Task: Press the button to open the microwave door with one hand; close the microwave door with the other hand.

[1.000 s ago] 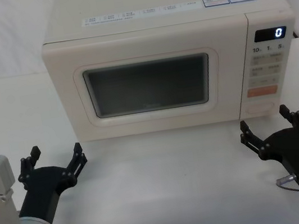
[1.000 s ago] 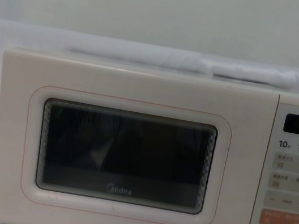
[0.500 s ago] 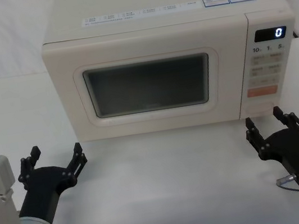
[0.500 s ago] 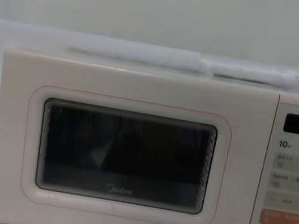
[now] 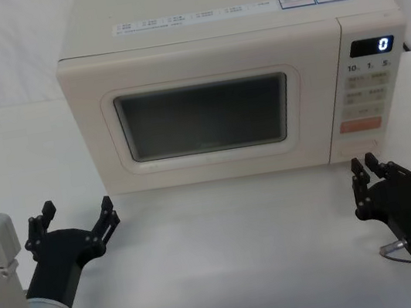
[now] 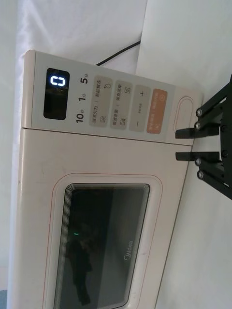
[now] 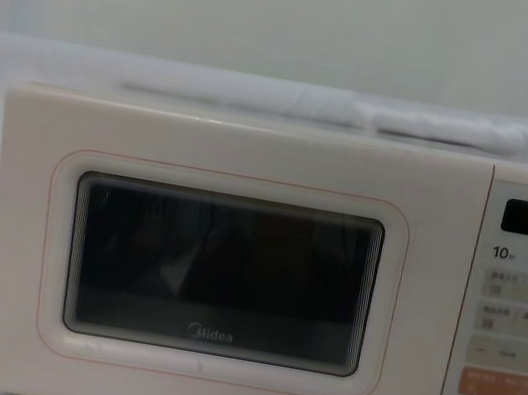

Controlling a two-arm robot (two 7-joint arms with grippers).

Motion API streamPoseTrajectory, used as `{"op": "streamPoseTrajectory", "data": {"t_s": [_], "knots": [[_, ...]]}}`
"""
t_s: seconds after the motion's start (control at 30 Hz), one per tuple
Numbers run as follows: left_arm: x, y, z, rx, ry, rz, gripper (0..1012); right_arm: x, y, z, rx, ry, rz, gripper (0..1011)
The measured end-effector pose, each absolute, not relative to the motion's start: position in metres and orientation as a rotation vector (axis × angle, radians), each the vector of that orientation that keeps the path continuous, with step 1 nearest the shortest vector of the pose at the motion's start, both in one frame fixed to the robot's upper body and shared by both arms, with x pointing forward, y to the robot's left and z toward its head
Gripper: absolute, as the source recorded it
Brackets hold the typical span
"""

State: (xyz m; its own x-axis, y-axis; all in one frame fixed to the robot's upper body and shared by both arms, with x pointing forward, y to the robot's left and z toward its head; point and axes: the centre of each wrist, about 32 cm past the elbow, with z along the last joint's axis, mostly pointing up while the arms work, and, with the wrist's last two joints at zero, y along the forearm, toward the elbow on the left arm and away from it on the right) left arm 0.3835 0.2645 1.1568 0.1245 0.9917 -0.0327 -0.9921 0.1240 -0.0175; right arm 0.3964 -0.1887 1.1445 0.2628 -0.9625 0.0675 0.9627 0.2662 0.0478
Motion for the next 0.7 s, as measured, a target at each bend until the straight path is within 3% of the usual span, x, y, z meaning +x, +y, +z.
{"op": "streamPoseTrajectory", "data": {"t_s": [0.23, 0.7], "knots": [[0.3835, 0.2645, 1.1568, -0.038, 0.014, 1.446, 1001, 0.3964, -0.1887, 1.1445, -0.003, -0.089, -1.302, 6], [0.3835, 0.2645, 1.1568, -0.038, 0.014, 1.446, 1001, 0.3964, -0.1887, 1.1445, -0.003, -0.089, -1.302, 0]]}}
